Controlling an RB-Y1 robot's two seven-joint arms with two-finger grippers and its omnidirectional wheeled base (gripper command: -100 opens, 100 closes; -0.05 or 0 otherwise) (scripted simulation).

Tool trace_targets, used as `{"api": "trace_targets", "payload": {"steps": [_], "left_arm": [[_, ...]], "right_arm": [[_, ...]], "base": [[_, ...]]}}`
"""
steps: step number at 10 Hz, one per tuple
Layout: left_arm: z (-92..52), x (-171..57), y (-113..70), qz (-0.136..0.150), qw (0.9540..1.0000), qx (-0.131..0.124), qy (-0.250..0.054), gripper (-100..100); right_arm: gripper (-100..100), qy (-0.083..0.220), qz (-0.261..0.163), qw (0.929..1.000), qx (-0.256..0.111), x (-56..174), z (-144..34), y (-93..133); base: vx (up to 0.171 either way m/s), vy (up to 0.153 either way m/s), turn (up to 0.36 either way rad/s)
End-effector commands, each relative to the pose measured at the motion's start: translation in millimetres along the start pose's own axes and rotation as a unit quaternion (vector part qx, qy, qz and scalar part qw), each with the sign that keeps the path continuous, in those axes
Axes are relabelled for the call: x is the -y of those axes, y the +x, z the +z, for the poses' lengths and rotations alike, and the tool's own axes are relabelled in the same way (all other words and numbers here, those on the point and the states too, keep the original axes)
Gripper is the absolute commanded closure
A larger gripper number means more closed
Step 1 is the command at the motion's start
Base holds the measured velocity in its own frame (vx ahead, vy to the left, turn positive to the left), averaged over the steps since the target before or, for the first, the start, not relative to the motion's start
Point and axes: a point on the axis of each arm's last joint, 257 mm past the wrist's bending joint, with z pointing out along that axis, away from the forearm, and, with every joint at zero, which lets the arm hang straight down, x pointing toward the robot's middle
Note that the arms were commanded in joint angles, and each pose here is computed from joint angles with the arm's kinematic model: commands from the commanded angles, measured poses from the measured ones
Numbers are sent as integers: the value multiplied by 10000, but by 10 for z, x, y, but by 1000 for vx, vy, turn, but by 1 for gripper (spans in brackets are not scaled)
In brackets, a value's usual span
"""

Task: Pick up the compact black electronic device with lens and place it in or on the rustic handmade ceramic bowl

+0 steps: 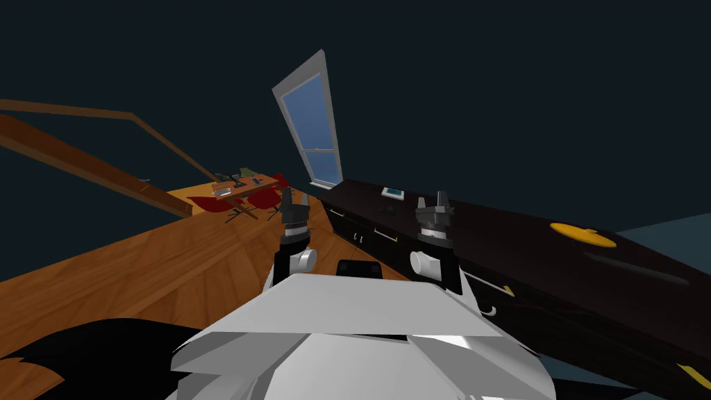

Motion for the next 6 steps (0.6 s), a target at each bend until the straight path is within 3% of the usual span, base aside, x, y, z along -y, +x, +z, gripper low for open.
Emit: {"api": "trace_targets", "payload": {"steps": [1, 6], "left_arm": [[0, 0, 0, 0, 10000, 0, 0, 0], [0, 0, 0, -1, 10000, 0, 0, 0]], "right_arm": [[-100, 13, -100, 9998, -198, 20, 3, 54], [-100, 25, -476, 9946, -917, 134, -12, 252]], "base": [[11, 33, 62], [45, 96, 69]]}}
